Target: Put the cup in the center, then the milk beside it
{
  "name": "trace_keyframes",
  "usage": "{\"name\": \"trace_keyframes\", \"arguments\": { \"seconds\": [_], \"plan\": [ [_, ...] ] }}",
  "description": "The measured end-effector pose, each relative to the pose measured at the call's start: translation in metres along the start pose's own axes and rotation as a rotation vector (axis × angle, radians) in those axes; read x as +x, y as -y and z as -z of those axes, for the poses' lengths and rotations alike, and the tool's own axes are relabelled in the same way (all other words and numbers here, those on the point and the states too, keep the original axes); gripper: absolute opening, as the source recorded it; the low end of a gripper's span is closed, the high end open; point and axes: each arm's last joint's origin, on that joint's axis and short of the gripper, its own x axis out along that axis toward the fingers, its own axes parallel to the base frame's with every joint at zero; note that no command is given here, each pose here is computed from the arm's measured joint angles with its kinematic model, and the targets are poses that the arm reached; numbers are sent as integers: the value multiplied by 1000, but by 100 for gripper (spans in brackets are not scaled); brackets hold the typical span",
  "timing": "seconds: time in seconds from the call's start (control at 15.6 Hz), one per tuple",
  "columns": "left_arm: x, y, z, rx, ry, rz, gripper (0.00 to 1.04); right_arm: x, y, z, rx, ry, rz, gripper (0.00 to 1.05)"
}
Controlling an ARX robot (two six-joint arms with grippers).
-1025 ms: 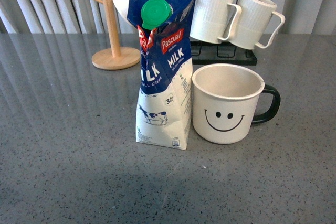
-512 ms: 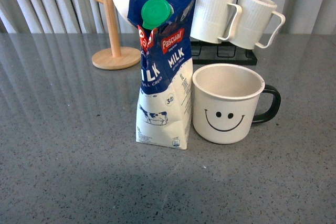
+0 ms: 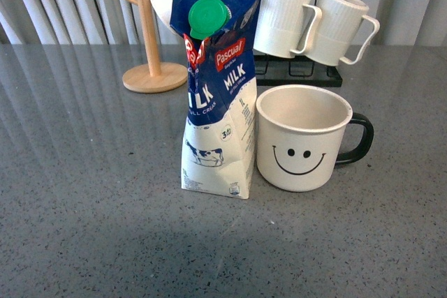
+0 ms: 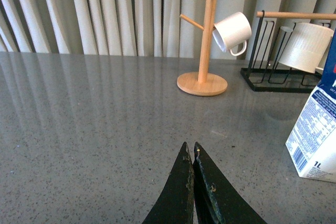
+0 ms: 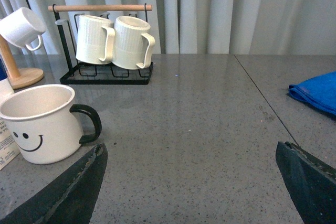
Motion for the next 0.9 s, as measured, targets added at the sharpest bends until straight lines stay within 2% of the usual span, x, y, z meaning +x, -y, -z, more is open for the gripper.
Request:
{"name": "trace_keyframes", "arguments": {
  "seconds": [0.06,0.13,0.19,0.7,0.9],
  "plan": [
    [-1,0,0,0,6,0,1,0,0,0,0,0,0,98],
    [-7,0,5,0,-43,-1,1,0,0,0,0,0,0,98],
    [-12,0,2,0,-2,0,1,0,0,0,0,0,0,98],
    [-11,0,3,0,-10,-1,1,0,0,0,0,0,0,98],
    [-11,0,3,0,-10,-1,34,0,0,0,0,0,0,98]
  ]
}}
